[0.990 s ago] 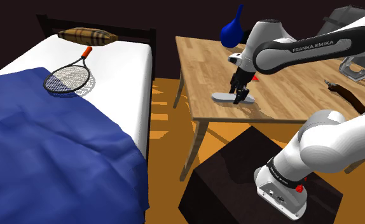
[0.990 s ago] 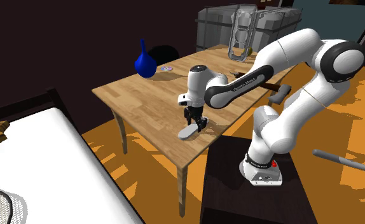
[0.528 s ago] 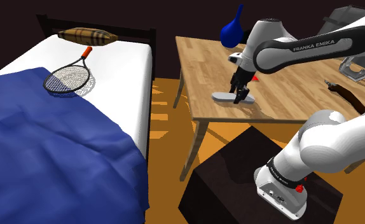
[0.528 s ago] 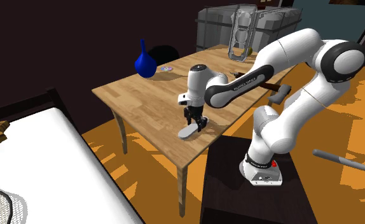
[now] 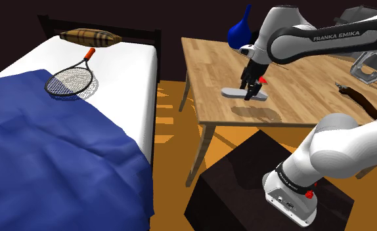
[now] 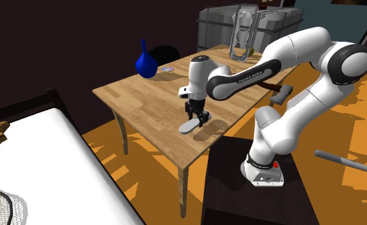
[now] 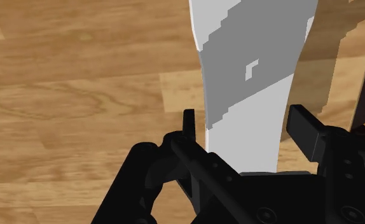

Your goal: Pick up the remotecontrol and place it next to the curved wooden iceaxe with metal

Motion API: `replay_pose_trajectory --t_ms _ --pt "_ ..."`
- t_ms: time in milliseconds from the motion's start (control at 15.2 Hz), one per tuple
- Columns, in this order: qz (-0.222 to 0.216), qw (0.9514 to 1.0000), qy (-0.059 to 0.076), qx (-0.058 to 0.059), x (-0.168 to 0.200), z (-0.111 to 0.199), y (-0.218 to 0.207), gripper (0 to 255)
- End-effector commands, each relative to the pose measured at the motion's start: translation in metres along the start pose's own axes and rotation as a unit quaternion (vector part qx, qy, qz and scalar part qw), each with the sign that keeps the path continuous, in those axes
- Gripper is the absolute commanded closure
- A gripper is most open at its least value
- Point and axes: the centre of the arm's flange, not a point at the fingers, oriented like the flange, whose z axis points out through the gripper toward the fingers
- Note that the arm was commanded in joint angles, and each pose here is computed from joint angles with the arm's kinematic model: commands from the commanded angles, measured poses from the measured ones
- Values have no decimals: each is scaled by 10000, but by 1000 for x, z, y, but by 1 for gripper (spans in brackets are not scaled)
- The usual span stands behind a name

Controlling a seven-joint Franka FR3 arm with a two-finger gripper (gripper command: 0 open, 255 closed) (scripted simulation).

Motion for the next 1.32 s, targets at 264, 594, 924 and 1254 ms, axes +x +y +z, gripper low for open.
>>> replay_pose_trajectory --t_ms 264,594,924,1254 --pt "0 10000 0 1 -1 -32 1 255" --pt "0 10000 0 1 -1 -58 2 255" --pt "0 10000 0 1 -1 -84 2 255" --pt "0 10000 0 1 -54 -86 6 255"
